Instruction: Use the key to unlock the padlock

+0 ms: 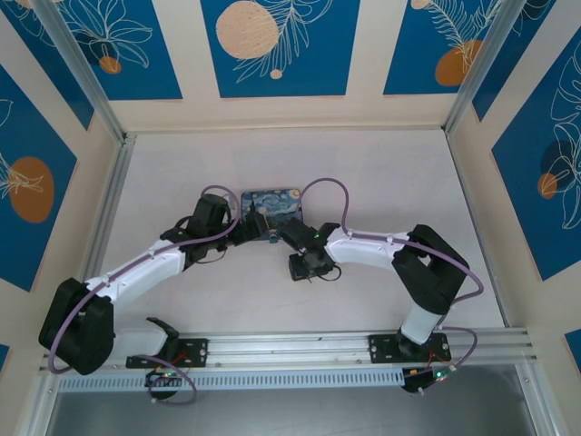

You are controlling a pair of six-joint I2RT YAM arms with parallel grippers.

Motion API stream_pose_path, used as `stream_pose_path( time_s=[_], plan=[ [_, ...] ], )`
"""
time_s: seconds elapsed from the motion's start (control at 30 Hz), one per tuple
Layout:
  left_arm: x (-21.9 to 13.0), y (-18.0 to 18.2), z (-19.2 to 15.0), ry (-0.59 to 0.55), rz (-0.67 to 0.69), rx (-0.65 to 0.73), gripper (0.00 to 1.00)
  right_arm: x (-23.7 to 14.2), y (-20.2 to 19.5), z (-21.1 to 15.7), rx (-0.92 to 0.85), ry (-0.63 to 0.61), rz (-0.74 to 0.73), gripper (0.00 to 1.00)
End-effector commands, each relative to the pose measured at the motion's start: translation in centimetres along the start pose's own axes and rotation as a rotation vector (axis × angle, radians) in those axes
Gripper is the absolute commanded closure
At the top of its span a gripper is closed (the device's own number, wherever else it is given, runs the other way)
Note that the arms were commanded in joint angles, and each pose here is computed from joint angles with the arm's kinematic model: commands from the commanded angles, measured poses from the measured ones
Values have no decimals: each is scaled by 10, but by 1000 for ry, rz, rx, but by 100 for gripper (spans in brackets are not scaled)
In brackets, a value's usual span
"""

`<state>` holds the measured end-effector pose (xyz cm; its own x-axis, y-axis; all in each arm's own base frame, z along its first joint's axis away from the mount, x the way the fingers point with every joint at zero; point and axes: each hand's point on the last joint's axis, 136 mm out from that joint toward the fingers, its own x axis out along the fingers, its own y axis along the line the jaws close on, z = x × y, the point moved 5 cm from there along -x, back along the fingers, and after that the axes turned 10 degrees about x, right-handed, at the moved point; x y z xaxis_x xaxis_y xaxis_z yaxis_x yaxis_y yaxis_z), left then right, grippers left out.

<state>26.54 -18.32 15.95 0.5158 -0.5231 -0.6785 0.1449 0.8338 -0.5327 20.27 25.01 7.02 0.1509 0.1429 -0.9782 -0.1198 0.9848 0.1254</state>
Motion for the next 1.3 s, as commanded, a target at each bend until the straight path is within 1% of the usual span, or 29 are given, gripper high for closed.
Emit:
stream_pose_path(
  time_s=[0.0,0.17,0.3,0.4,0.57,0.67,0.77,0.9,1.0,1.13,1.2,1.27],
  plan=[
    [-1,-13,8,-6,-39,17,0,5,6,3,-61,20,19,56],
    [-1,-14,9,-4,-38,18,0,18,4,3,-69,38,-8,63],
    [-1,-13,9,-5,-36,19,0,25,0,2,-65,49,-23,71],
    [-2,-13,9,-4,-35,21,0,26,-2,1,-66,54,-28,80],
    [-1,-13,8,-1,-30,20,0,20,-4,-1,-62,36,-8,100],
    [-2,-13,9,-5,-32,22,0,11,-7,1,-51,15,27,100],
    [-3,-14,9,-14,-47,24,0,-6,-8,5,-37,-14,95,100],
    [-4,-18,6,-18,-91,1,0,-39,-8,11,-12,-60,245,100],
    [-3,-24,4,-18,-135,-26,0,-65,-7,17,10,-89,387,100],
    [-1,-41,3,-18,-245,-74,0,-102,-5,22,17,-130,635,100],
    [-2,-51,4,-19,-280,-91,0,-116,-11,27,53,-145,727,100],
    [-2,-60,5,-22,-306,-114,1,-126,-20,34,115,-158,786,100]
  ],
)
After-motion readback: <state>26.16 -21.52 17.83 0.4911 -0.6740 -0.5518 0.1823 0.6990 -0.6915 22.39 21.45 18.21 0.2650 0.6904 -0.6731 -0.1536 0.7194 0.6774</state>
